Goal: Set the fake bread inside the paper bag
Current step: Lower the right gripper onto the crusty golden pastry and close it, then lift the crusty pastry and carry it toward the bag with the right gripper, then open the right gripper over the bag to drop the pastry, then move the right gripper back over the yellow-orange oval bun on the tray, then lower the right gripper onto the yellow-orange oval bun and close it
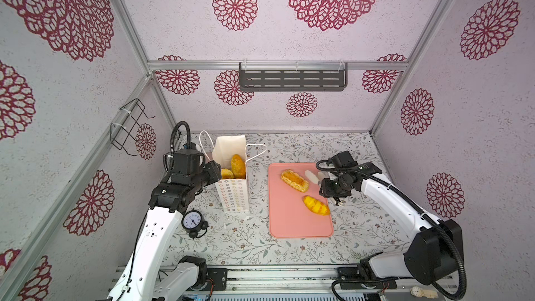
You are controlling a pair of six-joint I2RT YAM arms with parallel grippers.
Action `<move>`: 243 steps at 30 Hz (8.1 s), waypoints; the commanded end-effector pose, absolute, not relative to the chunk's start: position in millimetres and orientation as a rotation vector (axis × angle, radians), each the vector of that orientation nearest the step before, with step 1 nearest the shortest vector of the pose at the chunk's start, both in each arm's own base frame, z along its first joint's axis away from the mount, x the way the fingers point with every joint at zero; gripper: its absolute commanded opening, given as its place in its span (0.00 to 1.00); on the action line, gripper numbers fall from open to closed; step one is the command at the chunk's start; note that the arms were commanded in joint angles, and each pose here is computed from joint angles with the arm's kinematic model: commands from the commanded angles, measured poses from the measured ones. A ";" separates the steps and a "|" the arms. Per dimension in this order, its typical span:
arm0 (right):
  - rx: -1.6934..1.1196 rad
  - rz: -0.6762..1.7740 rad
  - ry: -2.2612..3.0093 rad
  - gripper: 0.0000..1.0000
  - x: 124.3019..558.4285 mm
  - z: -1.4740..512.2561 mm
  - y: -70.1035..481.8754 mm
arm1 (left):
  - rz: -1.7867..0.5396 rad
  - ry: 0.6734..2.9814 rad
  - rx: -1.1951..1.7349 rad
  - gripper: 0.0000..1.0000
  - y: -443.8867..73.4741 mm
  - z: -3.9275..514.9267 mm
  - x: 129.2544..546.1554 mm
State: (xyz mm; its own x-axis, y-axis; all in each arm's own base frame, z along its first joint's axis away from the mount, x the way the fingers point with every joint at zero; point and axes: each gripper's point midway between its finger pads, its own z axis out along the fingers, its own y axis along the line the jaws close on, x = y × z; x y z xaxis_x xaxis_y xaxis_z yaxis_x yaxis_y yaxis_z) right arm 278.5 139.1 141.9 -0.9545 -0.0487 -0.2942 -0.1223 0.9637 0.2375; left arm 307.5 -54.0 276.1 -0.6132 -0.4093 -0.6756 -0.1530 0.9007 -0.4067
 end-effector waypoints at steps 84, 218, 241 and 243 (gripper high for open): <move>-0.329 0.648 2.925 0.33 298.1 140.6 198.1 | -0.430 2.160 -0.402 0.56 -50.4 280.9 307.7; -0.226 0.386 2.966 0.44 182.8 112.7 159.6 | -0.454 2.138 -0.432 0.46 -50.0 284.3 307.5; -0.171 0.263 2.920 0.47 219.0 148.8 119.8 | -0.460 2.149 -0.425 0.46 -52.3 282.4 312.3; -0.162 0.249 2.935 0.48 215.3 144.6 116.5 | -0.464 2.148 -0.422 0.46 -53.1 282.8 313.3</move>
